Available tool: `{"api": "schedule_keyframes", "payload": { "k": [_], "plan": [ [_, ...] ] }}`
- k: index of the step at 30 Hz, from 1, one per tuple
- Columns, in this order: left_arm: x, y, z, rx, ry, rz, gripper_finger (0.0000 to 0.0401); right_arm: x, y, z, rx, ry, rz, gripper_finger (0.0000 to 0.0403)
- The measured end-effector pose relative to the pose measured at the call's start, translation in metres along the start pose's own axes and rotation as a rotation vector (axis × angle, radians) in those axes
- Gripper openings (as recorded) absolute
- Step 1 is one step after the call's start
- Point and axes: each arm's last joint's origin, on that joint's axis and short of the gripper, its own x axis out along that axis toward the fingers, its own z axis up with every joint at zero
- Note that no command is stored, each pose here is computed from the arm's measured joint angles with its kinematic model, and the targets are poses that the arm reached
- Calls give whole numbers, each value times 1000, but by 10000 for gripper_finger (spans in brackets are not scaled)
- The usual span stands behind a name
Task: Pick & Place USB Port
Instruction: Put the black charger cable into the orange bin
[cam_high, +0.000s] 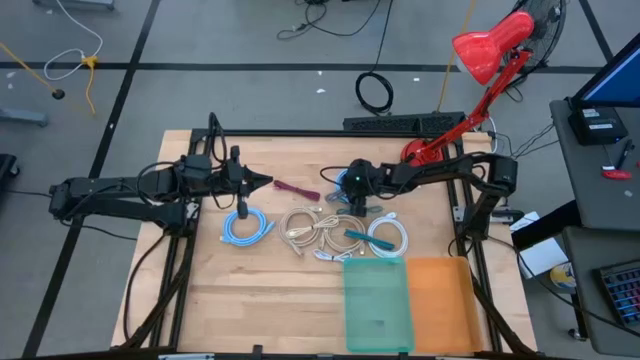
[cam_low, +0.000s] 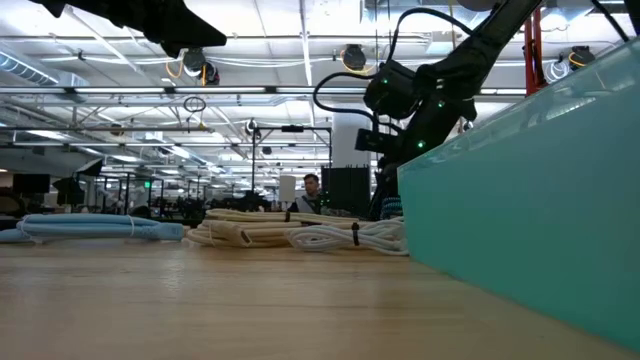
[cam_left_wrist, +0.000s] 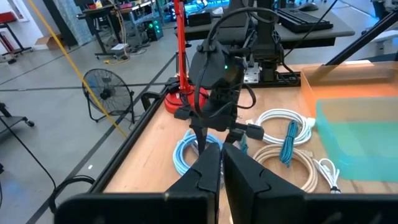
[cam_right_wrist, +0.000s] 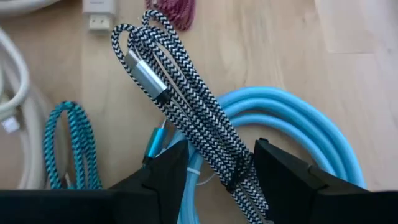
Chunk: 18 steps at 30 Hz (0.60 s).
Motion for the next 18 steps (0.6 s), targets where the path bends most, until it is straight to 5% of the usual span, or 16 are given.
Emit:
{"api": "schedule_keyframes", "payload": {
  "k": [18],
  "plan": [
    [0,0,0,-7,1,-3,24,1,0,-3,6,26,-21,18]
  ]
}}
